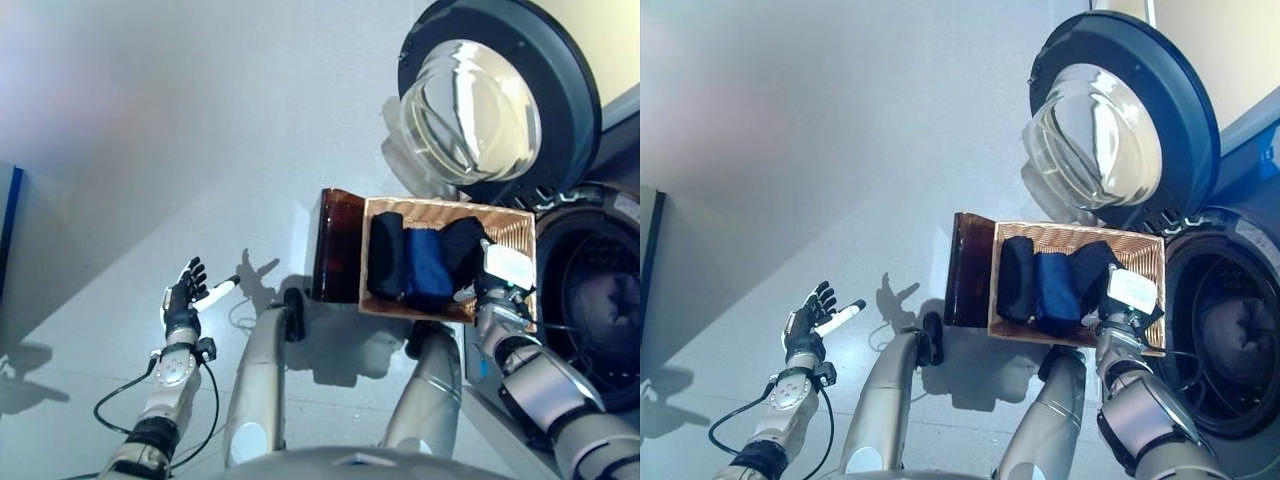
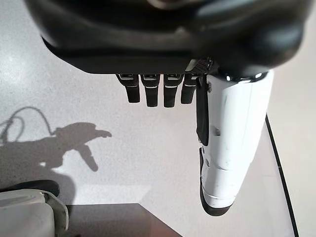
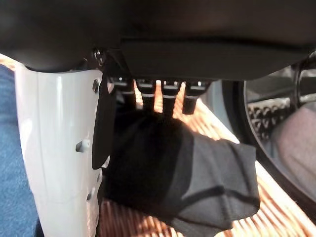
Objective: Pick up the clothes and place them into the washing machine
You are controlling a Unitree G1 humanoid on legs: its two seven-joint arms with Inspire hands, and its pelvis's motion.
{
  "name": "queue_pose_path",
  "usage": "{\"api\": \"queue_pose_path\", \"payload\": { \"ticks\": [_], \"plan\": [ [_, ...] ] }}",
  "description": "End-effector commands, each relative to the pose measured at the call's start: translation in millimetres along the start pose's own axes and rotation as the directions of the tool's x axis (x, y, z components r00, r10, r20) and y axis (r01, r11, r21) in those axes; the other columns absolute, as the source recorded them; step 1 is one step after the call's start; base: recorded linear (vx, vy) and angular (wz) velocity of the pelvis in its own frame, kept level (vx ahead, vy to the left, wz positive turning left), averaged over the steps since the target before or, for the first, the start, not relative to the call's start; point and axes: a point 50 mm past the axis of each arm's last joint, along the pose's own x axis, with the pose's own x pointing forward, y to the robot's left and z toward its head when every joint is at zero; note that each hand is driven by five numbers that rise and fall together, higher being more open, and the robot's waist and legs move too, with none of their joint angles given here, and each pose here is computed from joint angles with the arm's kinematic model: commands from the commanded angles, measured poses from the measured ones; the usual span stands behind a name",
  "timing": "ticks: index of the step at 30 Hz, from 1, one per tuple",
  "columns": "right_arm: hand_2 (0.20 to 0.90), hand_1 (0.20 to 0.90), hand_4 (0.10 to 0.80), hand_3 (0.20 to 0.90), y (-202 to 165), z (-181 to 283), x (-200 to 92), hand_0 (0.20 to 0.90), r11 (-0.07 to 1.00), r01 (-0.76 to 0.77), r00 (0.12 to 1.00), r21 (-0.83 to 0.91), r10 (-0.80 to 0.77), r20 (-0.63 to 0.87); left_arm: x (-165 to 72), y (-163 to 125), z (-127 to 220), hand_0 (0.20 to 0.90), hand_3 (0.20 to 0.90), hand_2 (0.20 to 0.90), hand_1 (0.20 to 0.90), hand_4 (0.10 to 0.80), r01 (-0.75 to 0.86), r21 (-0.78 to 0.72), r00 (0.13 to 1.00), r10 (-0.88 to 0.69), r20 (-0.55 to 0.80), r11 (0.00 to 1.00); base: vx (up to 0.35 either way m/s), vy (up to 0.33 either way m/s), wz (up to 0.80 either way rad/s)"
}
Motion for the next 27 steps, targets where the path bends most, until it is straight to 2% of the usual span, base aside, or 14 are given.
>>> {"api": "queue_pose_path", "payload": {
  "ticks": [1, 3, 5, 6, 27],
  "plan": [
    [0.9, 0.9, 0.8, 0.9, 1, -19, -1, 0.9, 1.0, -0.013, 0.998, -0.027, 0.012, -0.063, 0, 35, 19, 0.9, 0.9, 0.9, 0.9, 0.8, -0.099, -0.005, 0.99, 0.099, 0.104, 0.995, 0.0, 0.0, 0.0],
    [0.9, 0.9, 0.8, 0.9, 4, -17, -3, 0.9, 0.999, -0.037, 0.997, 0.015, 0.038, -0.072, -1, 35, 19, 0.9, 0.9, 0.9, 0.9, 0.8, -0.085, -0.003, 0.991, 0.085, 0.102, 0.996, 0.0, 0.0, 0.0],
    [0.414, 0.414, 0.453, 0.414, 3, -16, -2, 0.414, 0.999, -0.036, 0.997, 0.018, 0.037, -0.07, -2, 34, 21, 0.9, 0.9, 0.9, 0.9, 0.8, -0.077, -0.001, 0.99, 0.076, 0.114, 0.997, 0.0, 0.0, 0.0],
    [0.2, 0.2, 0.3, 0.2, 2, -15, -1, 0.2, 0.999, -0.033, 0.997, 0.022, 0.035, -0.07, -2, 35, 21, 0.9, 0.9, 0.9, 0.9, 0.8, -0.078, 0.001, 0.99, 0.077, 0.115, 0.997, 0.0, 0.0, 0.0],
    [0.2, 0.2, 0.3, 0.2, 1, -24, -1, 0.2, 0.999, -0.029, 0.995, -0.017, 0.028, -0.092, 1, 48, 20, 0.9, 0.9, 0.9, 0.9, 0.8, -0.121, 0.036, 0.989, 0.117, 0.096, 0.992, 0.0, 0.001, 0.01]
  ]
}}
